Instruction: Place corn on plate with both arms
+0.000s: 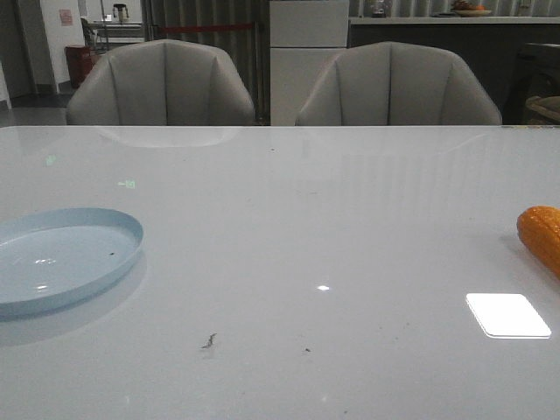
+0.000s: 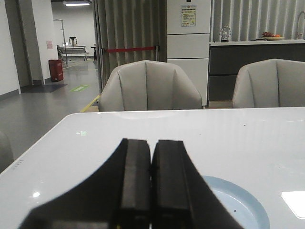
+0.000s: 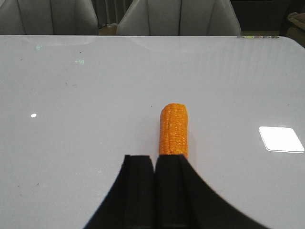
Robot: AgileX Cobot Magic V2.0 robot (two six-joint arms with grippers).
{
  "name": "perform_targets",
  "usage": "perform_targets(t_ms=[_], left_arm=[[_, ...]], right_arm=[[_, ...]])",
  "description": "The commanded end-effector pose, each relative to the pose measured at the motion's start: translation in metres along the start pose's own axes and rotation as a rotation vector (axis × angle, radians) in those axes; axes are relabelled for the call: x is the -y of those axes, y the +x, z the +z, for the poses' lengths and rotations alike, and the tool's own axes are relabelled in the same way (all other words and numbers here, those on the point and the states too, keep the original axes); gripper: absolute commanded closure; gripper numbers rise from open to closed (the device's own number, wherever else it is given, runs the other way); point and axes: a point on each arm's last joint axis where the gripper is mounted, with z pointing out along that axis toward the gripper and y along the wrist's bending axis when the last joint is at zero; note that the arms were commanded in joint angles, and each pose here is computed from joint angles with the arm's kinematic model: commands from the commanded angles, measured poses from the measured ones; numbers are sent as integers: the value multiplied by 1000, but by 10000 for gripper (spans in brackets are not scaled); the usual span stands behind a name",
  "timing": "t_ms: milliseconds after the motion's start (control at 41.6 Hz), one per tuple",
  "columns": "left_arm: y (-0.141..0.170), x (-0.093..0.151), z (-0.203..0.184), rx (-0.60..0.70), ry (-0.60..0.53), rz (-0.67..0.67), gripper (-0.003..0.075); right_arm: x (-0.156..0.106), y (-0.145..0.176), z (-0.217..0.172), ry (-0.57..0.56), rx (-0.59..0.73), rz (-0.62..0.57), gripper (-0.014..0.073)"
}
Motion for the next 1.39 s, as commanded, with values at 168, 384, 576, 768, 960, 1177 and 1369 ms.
perform_targets(t_ms=[168, 384, 576, 768, 960, 1177, 1369], left_arm=[[3, 0, -2, 79, -7, -17, 627], [3, 0, -2, 79, -7, -17, 627], [3, 0, -2, 79, -7, -17, 627], [2, 0, -2, 86, -7, -17, 627], [-15, -1, -4, 252, -20, -17, 627], [-60, -4, -11, 348, -23, -4, 627], [-121, -6, -10, 354, -26, 86, 627]], right_arm=[[-1, -17, -5, -7, 138, 1, 567], [-1, -17, -5, -6, 138, 0, 567], [-1, -17, -5, -6, 141, 0, 567], [-1, -21, -5, -7, 182, 0, 567], [-1, -43, -12, -12, 422, 6, 567], [-5, -96, -37, -23, 509, 12, 566], [-9, -162, -55, -29, 517, 11, 566]])
